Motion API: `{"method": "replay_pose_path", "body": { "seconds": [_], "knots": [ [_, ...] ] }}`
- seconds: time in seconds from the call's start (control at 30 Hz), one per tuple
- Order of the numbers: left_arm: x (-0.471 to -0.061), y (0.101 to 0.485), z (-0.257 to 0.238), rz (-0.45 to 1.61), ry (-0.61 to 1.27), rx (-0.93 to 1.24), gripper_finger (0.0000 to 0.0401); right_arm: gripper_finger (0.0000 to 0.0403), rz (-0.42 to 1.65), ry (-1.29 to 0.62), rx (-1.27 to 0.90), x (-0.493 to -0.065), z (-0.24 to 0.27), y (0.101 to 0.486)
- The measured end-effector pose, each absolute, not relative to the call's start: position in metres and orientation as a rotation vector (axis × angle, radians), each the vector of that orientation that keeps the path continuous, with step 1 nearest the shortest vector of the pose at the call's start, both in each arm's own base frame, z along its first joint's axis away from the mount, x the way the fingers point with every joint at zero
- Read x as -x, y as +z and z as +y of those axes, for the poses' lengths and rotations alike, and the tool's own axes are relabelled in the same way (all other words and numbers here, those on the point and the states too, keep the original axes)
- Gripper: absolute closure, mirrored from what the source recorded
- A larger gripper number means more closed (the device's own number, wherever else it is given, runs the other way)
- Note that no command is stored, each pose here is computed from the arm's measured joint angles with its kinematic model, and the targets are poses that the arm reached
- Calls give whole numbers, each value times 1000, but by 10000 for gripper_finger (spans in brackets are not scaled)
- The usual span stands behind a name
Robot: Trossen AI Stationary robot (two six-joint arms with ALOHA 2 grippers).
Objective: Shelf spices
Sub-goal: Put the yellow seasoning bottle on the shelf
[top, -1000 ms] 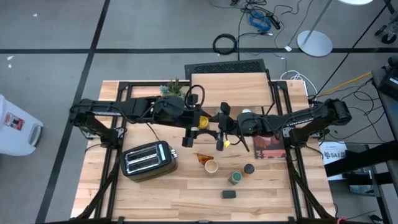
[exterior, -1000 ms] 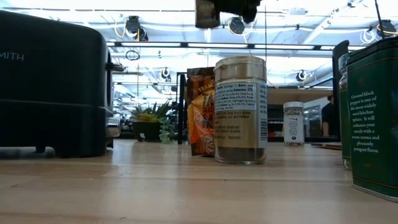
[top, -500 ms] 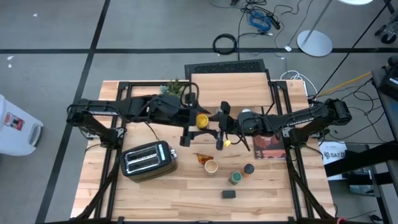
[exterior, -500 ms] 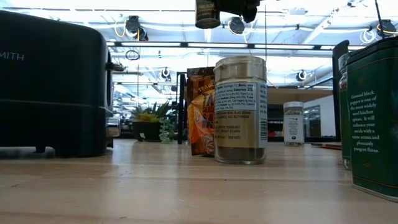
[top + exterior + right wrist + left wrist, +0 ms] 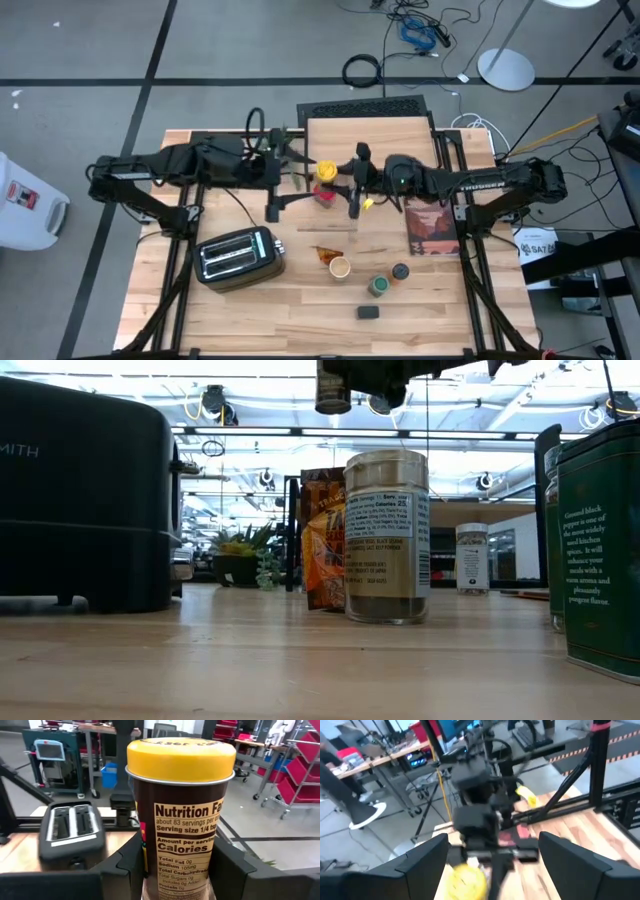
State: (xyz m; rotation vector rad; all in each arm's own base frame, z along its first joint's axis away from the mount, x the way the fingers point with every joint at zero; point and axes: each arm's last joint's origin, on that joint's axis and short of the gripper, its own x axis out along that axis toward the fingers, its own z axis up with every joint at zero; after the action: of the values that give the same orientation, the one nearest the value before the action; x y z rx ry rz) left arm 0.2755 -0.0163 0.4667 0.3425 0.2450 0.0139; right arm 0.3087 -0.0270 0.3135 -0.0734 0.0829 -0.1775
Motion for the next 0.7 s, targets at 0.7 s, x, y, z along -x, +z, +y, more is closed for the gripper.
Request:
{"method": "replay_pose_path", "body": {
  "seconds": [0.7],
  "knots": [
    [-295,399,-2,406,31,-314,81,246,41,-313,102,-220,-129,357]
  ]
}}
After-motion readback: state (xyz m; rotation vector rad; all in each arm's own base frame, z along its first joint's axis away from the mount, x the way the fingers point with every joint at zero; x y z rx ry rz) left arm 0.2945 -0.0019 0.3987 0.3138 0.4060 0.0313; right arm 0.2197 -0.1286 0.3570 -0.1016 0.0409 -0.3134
